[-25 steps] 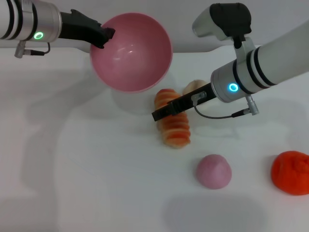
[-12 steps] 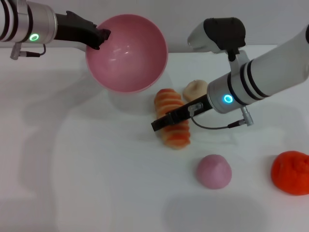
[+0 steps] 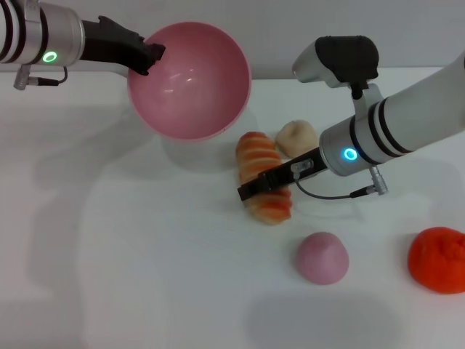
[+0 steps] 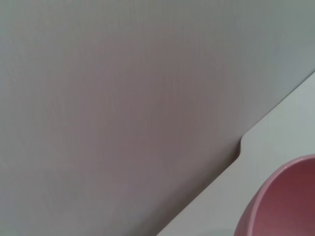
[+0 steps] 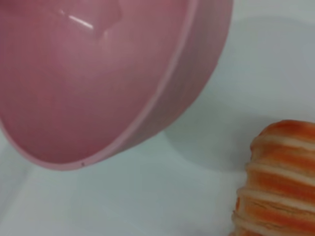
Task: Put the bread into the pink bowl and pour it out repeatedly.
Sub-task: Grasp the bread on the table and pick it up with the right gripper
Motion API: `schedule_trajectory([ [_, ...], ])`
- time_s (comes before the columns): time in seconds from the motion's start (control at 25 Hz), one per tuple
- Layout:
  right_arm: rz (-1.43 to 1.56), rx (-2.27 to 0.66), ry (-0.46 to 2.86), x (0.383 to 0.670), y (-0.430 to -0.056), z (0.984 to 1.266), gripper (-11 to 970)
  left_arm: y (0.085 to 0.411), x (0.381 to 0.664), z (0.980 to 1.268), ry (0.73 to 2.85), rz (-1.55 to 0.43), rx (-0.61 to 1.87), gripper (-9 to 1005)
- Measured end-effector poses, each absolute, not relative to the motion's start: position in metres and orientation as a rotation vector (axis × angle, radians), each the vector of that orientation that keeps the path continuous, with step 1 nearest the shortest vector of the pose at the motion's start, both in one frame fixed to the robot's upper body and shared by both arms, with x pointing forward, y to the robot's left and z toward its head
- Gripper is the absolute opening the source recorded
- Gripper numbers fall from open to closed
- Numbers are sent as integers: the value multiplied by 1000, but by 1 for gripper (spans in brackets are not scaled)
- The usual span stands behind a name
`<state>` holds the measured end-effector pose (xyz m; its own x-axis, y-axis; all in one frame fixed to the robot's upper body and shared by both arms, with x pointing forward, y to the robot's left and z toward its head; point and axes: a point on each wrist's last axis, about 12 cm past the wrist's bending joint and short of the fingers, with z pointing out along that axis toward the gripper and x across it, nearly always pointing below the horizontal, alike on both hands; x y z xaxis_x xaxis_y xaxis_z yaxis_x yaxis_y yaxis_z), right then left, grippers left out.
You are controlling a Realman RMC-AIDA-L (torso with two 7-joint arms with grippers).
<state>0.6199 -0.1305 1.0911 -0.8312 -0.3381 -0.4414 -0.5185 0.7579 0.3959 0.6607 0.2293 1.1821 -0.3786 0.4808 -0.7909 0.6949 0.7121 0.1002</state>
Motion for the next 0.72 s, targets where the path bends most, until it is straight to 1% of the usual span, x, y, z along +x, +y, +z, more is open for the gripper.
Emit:
schedule_trajectory([
  [0.4, 694, -649, 2602, 624, -140, 1094, 537, 228, 661, 1182, 2049, -315, 897, 44],
  [0.56, 668, -654, 2580, 628, -143, 1102, 534, 228, 661, 1182, 2048, -314, 897, 44],
  [0.64, 689, -659, 2542, 630, -143, 1113, 533, 228, 661, 1183, 2047, -313, 896, 44],
  [0.72, 697, -668, 2529, 630, -143, 1117, 531, 228, 661, 1183, 2046, -313, 894, 44],
])
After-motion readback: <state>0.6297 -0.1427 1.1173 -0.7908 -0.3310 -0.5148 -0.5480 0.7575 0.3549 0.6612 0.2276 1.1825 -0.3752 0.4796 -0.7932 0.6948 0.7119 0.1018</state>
